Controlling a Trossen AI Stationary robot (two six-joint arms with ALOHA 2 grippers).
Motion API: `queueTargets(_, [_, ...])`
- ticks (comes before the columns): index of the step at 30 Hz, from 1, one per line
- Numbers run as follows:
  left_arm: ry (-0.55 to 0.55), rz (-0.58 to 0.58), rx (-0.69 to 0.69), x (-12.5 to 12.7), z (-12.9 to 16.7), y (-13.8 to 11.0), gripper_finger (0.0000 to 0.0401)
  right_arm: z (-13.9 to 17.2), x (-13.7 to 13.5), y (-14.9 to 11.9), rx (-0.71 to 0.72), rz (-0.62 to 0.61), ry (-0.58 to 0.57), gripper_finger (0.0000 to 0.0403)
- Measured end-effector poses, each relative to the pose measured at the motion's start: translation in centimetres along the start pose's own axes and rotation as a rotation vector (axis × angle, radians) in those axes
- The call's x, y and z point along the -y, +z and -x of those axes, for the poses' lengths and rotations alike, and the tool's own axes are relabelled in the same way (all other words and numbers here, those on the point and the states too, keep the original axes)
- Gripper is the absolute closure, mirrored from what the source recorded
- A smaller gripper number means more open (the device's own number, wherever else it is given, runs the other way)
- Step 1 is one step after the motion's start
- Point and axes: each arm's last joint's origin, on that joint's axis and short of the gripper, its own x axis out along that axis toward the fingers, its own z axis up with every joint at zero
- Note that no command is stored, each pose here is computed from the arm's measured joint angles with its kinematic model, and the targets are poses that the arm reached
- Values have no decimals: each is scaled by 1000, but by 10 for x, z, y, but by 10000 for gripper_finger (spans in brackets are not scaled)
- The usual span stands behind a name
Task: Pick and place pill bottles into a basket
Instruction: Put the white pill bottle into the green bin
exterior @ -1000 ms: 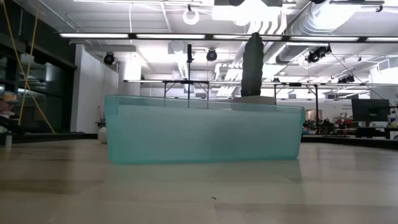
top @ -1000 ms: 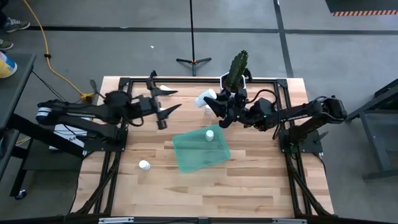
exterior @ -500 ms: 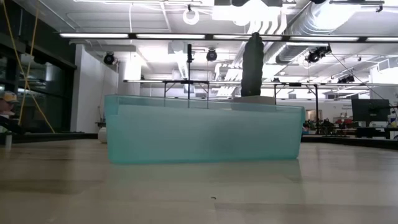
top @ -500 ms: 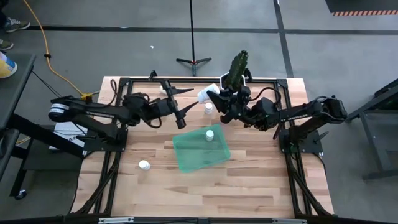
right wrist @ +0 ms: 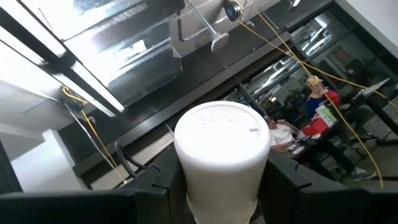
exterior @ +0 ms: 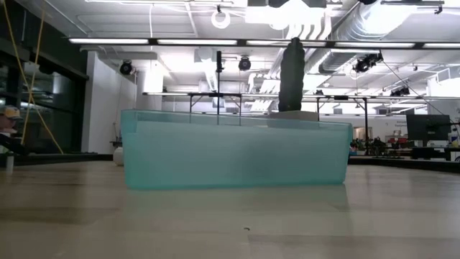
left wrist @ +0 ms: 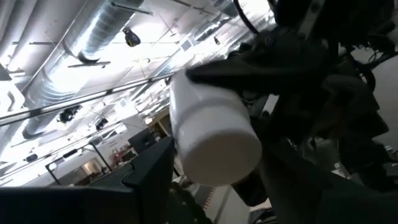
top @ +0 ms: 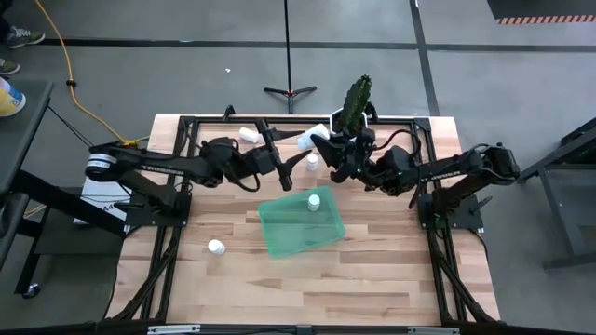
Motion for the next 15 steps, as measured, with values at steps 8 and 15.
queueTargets(8, [20, 5, 14, -4, -5, 6, 139, 0, 0, 1, 7, -6, -2, 267])
queueTargets(15, [23, 5, 12, -4, -5, 7, 140, 0, 0, 1, 11, -8, -1, 268])
